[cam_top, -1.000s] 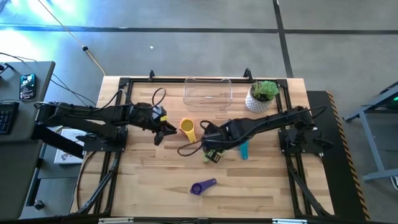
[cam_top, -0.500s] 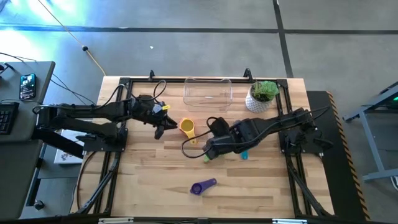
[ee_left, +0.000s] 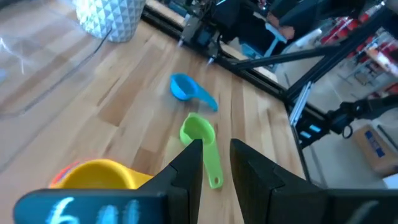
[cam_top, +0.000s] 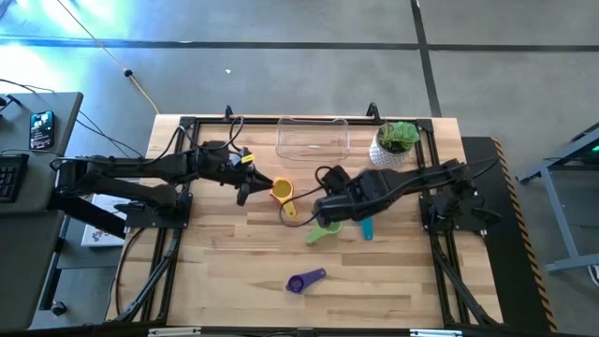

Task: Nest measuring cups in basket
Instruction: Stack the green measuring cup on the top of the yellow measuring cup

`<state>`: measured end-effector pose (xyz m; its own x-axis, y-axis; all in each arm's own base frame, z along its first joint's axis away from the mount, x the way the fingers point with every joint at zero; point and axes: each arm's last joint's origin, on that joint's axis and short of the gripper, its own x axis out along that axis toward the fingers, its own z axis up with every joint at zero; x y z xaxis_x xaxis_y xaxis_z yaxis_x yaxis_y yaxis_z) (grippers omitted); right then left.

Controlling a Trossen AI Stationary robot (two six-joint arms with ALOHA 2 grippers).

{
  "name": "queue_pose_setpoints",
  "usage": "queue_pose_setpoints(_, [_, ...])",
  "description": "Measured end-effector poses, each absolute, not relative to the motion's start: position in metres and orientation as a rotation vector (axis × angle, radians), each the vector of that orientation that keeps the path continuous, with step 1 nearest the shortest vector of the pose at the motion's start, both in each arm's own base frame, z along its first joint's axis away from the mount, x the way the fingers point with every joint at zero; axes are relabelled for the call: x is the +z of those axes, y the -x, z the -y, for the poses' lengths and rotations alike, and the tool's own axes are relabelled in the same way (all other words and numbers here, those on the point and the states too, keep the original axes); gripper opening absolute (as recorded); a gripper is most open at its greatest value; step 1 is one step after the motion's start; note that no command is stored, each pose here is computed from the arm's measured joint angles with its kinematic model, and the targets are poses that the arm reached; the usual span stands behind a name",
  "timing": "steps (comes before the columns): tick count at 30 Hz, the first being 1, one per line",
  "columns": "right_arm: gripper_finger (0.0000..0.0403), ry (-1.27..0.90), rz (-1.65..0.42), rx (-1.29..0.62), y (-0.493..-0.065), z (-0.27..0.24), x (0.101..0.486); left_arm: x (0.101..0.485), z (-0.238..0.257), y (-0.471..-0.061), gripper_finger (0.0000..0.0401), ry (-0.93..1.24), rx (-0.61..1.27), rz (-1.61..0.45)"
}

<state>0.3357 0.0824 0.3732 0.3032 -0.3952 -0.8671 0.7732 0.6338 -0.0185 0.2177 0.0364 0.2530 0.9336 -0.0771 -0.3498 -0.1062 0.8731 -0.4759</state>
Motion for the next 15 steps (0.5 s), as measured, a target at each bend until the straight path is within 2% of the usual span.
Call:
queue_pose_setpoints(5, [0.0074,-0.380,-0.961,-0.794,-0.326,-0.063,0.389,0.247,-0.039,-0.232,0.0072,0.587,0.021,-0.342])
queue_pose_setpoints(15, [0.0074,-0.410,-0.843,-0.847,-0.293,-0.020,0.427,0.243,-0.037,-0.277,0.0072,0.615,0.000,-0.377])
